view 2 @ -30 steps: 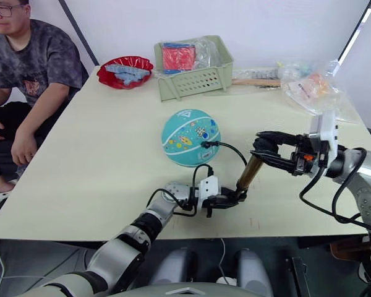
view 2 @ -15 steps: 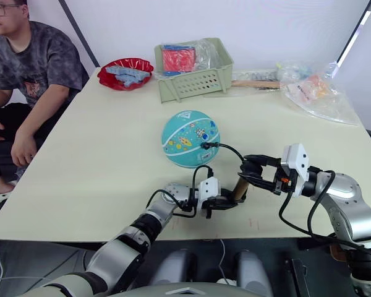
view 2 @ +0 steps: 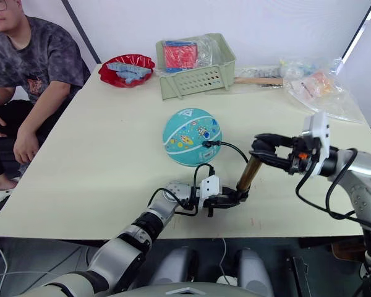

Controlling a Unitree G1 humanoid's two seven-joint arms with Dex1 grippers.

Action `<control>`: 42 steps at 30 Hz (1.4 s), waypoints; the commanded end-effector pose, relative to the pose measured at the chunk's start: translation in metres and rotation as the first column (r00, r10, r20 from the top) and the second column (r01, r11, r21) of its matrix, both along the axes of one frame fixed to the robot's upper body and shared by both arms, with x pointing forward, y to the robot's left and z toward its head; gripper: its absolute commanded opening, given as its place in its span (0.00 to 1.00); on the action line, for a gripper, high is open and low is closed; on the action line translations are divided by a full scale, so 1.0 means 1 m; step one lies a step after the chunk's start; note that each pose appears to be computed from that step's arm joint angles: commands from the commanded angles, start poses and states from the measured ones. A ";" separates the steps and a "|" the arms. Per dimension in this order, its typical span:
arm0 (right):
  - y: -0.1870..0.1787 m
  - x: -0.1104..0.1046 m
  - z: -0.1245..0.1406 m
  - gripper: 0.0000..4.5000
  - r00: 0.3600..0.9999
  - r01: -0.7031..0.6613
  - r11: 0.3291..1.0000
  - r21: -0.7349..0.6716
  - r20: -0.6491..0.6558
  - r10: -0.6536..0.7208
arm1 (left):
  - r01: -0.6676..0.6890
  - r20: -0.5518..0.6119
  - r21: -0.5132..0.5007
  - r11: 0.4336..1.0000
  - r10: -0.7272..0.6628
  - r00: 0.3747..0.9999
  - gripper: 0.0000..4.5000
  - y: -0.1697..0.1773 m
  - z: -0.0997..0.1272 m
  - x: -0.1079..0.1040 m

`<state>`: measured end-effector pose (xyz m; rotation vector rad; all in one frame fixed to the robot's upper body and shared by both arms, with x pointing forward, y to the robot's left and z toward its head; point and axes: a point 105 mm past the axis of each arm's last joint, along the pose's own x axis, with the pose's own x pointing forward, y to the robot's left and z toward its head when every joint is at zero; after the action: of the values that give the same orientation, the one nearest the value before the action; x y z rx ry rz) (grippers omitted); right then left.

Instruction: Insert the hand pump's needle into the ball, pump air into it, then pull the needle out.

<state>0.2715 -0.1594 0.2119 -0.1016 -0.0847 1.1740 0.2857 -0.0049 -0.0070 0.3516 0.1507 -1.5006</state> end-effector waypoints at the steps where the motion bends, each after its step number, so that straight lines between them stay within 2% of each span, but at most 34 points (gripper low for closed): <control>1: -0.010 -0.006 0.048 0.37 0.991 0.000 0.998 0.059 0.137 -0.008 | -0.008 -0.119 0.140 0.990 0.025 0.993 0.24 0.020 -0.040 -0.017; 5: -0.018 -0.008 0.072 0.37 0.984 0.007 0.997 0.074 0.177 -0.020 | -0.008 -0.120 0.141 0.990 0.025 0.992 0.24 0.020 -0.040 -0.017; 12: -0.024 -0.011 0.097 0.37 0.975 0.013 0.992 0.126 0.217 -0.041 | -0.005 -0.121 0.141 0.990 0.023 0.992 0.24 0.020 -0.041 -0.018; 13: -0.021 -0.011 0.091 0.37 0.979 0.008 0.994 0.108 0.201 -0.030 | -0.005 -0.121 0.140 0.990 0.022 0.992 0.24 0.020 -0.041 -0.018; 17: -0.012 -0.009 0.034 0.37 0.998 0.015 0.999 -0.030 0.069 -0.013 | -0.002 -0.122 0.137 0.991 0.018 0.992 0.24 0.018 -0.041 -0.020; 29: 0.005 -0.014 -0.062 0.37 0.996 -0.032 0.987 -0.156 -0.093 0.017 | -0.011 -0.120 0.140 0.990 0.028 0.992 0.24 0.020 -0.041 -0.018; 38: 0.020 -0.023 -0.112 0.37 0.986 -0.064 0.982 -0.178 -0.162 0.035 | -0.014 -0.121 0.139 0.990 0.031 0.992 0.24 0.019 -0.040 -0.017; 40: 0.021 -0.023 -0.116 0.37 0.987 -0.062 0.981 -0.186 -0.158 0.033 | -0.014 -0.121 0.139 0.990 0.031 0.992 0.24 0.019 -0.040 -0.017; 42: 0.023 -0.019 -0.102 0.37 0.990 -0.044 0.991 -0.128 -0.136 0.026 | -0.015 -0.120 0.139 0.990 0.032 0.992 0.24 0.019 -0.040 -0.017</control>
<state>0.2596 -0.1403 0.1381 -0.2133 -0.0257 1.1883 0.2857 -0.0020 -0.0111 0.3611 0.1704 -1.4868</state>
